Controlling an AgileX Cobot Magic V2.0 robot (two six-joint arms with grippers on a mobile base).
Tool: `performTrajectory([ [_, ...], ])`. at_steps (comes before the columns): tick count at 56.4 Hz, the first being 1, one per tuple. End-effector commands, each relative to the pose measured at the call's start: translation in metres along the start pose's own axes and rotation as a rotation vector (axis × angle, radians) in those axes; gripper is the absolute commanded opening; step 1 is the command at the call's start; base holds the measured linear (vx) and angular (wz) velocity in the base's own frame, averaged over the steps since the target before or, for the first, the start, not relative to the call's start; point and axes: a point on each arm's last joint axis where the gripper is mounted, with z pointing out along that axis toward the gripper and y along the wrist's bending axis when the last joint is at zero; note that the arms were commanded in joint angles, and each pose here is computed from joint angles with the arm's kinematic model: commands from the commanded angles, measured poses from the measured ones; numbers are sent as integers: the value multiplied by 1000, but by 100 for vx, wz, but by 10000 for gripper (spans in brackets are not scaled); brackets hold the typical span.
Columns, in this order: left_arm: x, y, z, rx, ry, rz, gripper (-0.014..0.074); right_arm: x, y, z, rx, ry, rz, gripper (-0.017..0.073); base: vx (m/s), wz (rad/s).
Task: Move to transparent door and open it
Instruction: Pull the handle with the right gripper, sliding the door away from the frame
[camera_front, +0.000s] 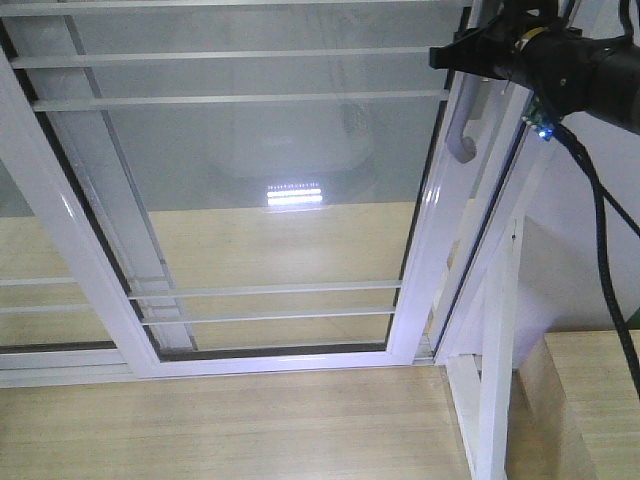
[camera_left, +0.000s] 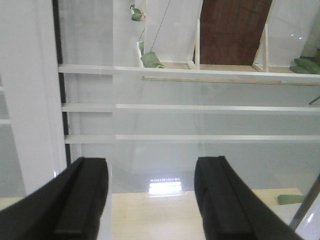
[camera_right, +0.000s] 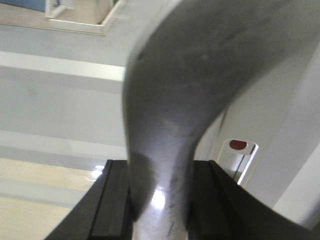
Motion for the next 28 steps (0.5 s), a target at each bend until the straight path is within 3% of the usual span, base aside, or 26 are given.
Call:
performTrajectory([
  [1, -21, -2, -4, 8, -126, -11, 503, -47, 32, -22, -60, -216, -21, -6, 0, 0],
  [18, -21, -2, -4, 8, -126, -11, 503, -49, 75, -27, -150, -236, -64, -6, 0, 0],
  [28, -20, -2, -4, 8, -116, -11, 503, -50, 72, -30, -147, -219, -67, -6, 0, 0],
])
